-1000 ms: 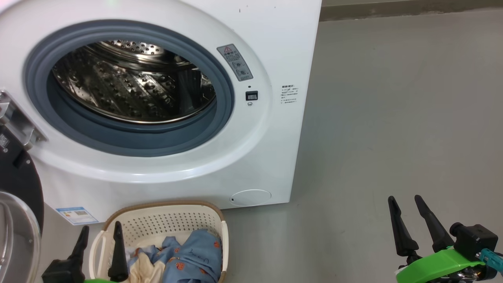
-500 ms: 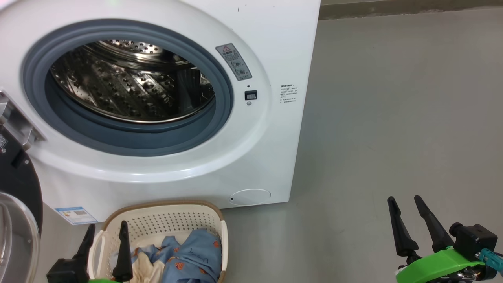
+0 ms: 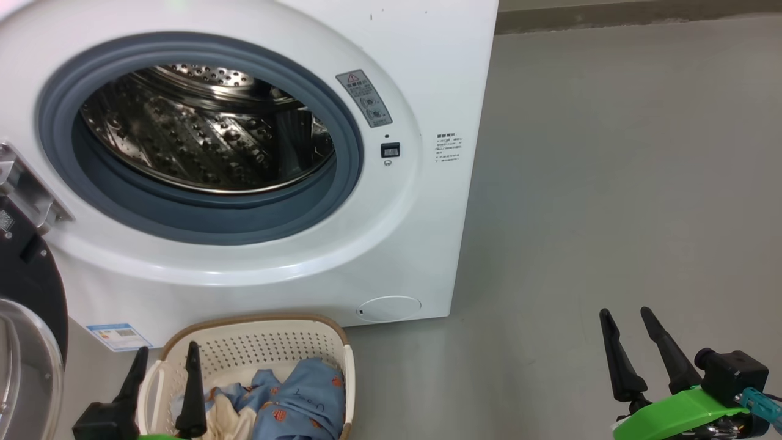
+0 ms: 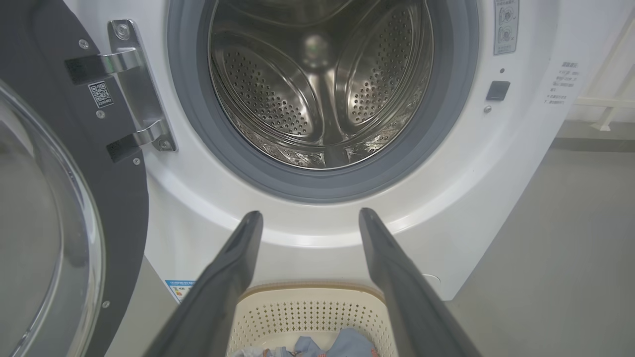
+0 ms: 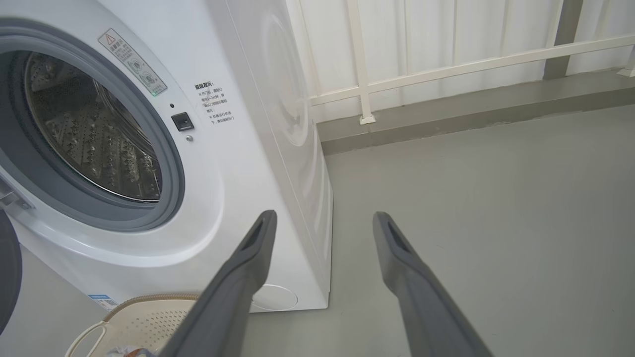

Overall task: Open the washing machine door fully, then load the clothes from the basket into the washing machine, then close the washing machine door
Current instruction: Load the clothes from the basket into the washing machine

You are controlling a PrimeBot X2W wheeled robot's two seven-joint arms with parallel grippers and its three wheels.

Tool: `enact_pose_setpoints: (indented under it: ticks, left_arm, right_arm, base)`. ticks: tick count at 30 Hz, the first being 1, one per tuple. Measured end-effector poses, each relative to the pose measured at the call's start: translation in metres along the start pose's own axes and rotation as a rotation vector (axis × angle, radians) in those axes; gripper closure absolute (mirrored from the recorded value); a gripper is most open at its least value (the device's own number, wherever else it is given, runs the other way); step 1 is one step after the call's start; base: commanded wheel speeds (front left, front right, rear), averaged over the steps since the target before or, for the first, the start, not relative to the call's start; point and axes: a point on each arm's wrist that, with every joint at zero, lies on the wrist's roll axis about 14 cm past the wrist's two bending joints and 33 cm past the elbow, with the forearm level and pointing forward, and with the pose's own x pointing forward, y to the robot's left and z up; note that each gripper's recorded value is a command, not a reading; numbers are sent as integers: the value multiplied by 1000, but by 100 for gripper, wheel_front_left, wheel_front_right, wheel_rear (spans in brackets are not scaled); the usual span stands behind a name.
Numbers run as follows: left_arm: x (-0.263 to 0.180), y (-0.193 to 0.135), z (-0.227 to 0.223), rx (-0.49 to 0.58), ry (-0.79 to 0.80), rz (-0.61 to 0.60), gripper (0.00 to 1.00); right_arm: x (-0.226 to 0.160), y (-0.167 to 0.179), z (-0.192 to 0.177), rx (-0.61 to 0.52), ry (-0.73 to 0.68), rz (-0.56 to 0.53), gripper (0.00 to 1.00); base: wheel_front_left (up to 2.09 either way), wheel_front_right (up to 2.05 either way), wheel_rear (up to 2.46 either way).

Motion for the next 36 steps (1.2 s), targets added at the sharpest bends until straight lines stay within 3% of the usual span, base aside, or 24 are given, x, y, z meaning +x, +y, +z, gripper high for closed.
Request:
enact_pose_setpoints:
  ticks: [20,36]
  left_arm:
    - [-2,-5,-29,-5,92,-26,0]
    - [43,-21,-76,-17,221,-83,0]
  right_arm:
    - [3,-2,-21,7,62,-3,0]
    - [29,-13,-47,20,118,-31,0]
  base:
    - [0,0,0]
    - [0,0,0]
